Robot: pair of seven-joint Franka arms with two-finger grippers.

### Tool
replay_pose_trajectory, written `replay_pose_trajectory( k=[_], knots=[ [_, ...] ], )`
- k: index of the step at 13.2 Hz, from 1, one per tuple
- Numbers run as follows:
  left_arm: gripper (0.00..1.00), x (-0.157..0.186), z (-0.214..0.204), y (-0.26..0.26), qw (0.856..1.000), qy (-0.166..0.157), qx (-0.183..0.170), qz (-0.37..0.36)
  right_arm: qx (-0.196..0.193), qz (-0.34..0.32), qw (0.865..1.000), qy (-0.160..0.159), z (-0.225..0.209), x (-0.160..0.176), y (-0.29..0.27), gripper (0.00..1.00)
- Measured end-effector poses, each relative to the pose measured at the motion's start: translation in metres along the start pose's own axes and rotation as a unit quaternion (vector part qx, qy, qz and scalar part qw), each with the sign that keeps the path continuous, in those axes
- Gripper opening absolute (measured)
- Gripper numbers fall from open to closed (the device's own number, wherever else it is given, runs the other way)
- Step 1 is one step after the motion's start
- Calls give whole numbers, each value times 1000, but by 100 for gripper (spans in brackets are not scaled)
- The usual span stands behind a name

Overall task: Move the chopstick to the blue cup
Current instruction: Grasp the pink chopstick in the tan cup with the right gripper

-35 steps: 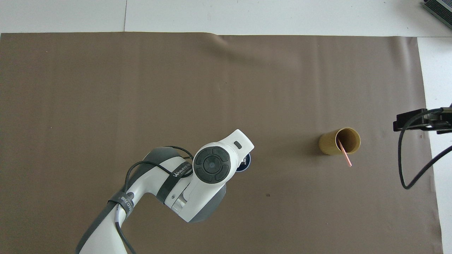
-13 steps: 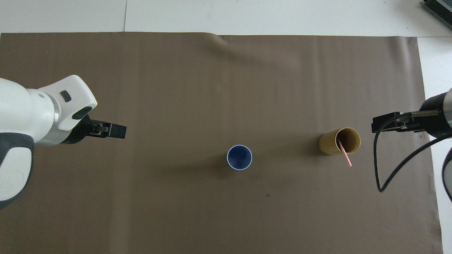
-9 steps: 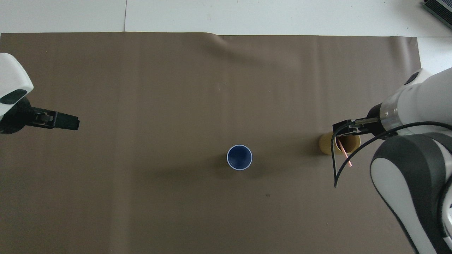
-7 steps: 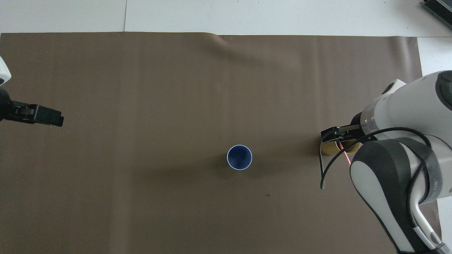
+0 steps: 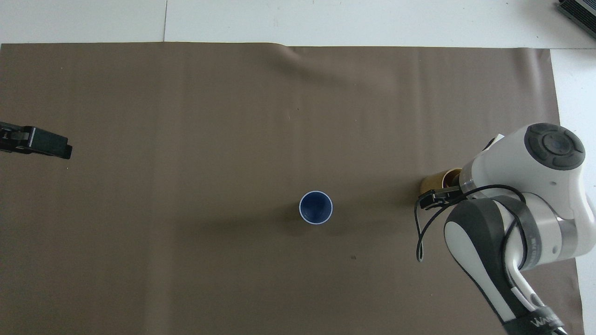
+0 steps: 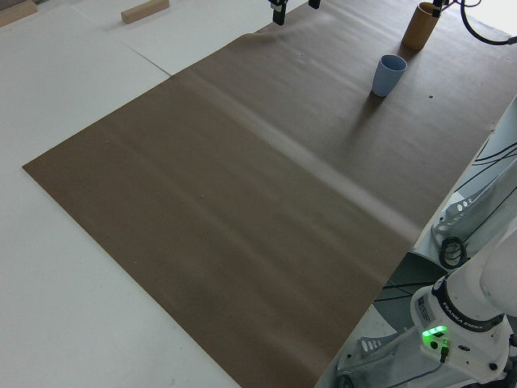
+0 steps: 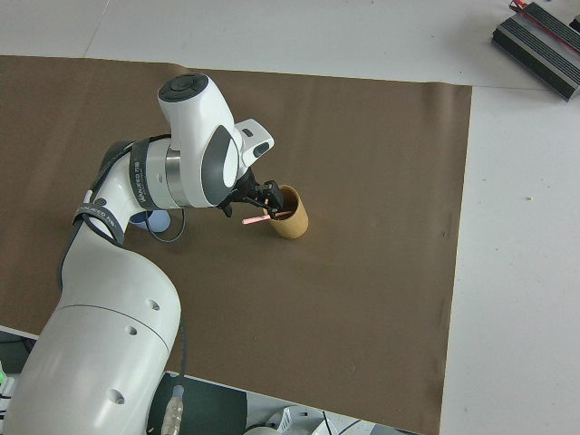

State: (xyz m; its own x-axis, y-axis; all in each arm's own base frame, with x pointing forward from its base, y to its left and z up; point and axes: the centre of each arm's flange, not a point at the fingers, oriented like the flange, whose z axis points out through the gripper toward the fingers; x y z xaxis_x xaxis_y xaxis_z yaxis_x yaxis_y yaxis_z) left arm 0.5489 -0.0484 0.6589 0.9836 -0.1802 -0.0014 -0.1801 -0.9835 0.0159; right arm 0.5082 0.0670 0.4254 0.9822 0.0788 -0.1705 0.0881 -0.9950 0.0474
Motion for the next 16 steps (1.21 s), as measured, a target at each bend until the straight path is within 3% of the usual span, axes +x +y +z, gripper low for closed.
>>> replay_pose_trajectory(
  k=[6, 7, 8, 9, 10, 11, 13, 16],
  knots=[
    [100, -1, -2, 0, 1000, 0, 0, 0, -3, -2, 1000, -17, 2, -9, 4, 96],
    [100, -1, -2, 0, 1000, 0, 0, 0, -3, -3, 1000, -17, 2, -10, 4, 88],
    [100, -2, -2, 0, 1000, 0, 0, 0, -4, -2, 1000, -17, 2, -10, 5, 88],
    [100, -2, -2, 0, 1000, 0, 0, 0, -4, -2, 1000, -18, 0, -10, 6, 81],
    [100, -2, -2, 0, 1000, 0, 0, 0, -5, -1, 1000, -20, -2, -10, 7, 67],
    [100, -2, -2, 0, 1000, 0, 0, 0, -5, 0, 1000, -23, -6, -10, 8, 61],
    [100, -2, -2, 0, 1000, 0, 0, 0, -5, 1, 1000, -20, -13, -9, 9, 52],
    [100, -2, -2, 0, 1000, 0, 0, 0, -4, 3, 1000, -15, -19, -8, 10, 48]
  ],
)
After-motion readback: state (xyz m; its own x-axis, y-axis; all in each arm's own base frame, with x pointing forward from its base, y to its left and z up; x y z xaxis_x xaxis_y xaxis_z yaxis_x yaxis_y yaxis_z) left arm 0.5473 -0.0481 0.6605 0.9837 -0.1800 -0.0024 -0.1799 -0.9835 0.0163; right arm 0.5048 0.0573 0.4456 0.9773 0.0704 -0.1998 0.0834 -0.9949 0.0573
